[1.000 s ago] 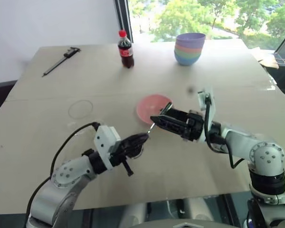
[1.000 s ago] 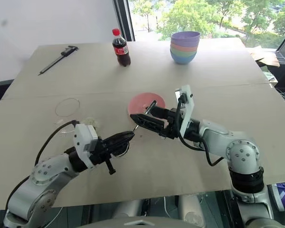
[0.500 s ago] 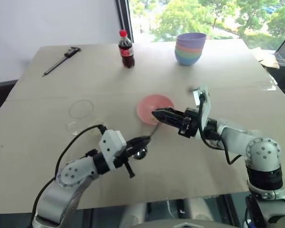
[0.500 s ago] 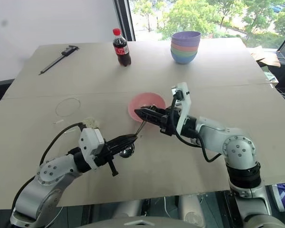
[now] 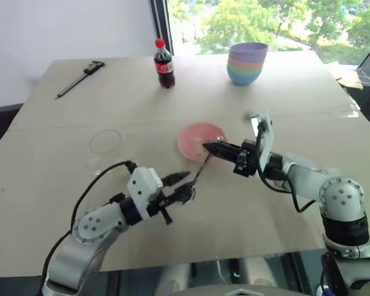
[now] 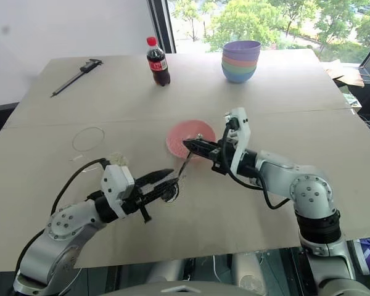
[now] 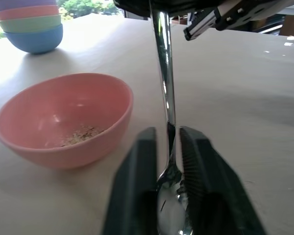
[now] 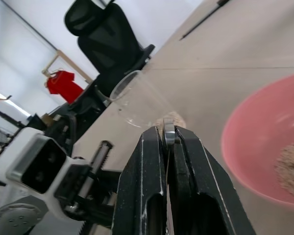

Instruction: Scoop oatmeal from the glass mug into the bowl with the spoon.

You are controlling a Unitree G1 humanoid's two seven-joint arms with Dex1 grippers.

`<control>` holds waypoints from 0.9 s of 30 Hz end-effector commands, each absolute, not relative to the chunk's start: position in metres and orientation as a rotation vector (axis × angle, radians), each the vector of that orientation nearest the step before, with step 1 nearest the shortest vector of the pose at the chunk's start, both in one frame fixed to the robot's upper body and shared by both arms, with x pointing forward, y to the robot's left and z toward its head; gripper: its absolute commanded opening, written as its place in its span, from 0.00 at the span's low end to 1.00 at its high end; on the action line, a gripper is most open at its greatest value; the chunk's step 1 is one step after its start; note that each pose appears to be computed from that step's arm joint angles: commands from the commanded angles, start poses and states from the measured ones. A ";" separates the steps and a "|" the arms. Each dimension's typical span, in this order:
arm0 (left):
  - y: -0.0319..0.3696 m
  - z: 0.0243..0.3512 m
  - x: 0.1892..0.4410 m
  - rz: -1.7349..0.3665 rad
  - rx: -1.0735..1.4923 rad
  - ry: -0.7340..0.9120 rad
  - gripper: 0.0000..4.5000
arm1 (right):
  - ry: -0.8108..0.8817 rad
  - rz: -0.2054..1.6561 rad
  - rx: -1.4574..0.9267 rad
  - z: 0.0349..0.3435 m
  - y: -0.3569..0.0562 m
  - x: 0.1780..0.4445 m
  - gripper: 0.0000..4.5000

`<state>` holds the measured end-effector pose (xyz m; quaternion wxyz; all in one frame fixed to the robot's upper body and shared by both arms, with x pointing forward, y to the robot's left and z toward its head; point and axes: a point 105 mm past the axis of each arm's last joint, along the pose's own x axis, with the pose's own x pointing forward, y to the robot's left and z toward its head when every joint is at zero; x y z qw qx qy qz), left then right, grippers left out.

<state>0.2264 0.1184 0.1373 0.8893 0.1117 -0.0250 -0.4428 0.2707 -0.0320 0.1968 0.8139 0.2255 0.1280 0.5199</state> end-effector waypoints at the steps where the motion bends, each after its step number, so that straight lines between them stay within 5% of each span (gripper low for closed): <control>1: 0.125 0.147 0.230 -0.851 0.281 -0.106 0.64 | 0.211 1.110 0.500 0.212 -0.034 0.272 0.00; 16: 0.181 0.149 0.191 -0.206 0.603 -0.253 0.64 | 0.232 0.901 0.665 0.210 -0.080 0.302 0.00; 27: 0.272 0.140 0.170 0.386 0.471 -0.156 0.64 | 0.198 0.899 0.673 0.219 -0.081 0.309 0.00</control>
